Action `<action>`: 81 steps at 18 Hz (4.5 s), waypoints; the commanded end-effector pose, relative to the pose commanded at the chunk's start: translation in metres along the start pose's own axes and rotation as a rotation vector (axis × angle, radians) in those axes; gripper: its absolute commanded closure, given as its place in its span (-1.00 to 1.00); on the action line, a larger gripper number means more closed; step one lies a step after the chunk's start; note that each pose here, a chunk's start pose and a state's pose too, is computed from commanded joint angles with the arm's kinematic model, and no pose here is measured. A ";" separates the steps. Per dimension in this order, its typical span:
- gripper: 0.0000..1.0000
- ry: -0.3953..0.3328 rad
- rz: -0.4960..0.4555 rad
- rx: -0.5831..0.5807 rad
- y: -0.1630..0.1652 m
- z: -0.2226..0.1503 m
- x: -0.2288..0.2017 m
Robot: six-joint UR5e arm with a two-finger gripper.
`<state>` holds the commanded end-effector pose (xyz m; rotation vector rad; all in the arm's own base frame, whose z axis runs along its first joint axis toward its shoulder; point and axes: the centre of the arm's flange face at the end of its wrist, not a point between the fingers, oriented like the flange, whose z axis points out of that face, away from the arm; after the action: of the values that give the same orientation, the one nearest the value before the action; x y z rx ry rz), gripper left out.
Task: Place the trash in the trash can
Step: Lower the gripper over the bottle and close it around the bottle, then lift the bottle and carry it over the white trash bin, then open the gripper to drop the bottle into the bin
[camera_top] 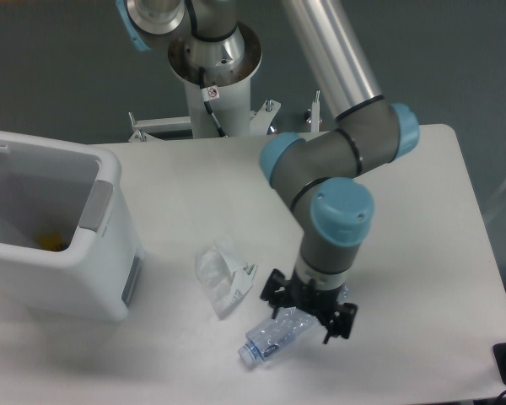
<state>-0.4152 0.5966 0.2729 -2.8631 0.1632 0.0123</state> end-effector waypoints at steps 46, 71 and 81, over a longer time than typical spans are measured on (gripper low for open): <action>0.22 0.341 -0.179 0.559 -0.064 -0.109 0.016; 0.11 0.682 0.154 0.927 -0.125 -0.269 0.211; -1.00 0.672 0.203 0.907 -0.104 -0.223 0.226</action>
<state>-0.1803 0.6106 0.5103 -1.8412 0.4499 -0.7717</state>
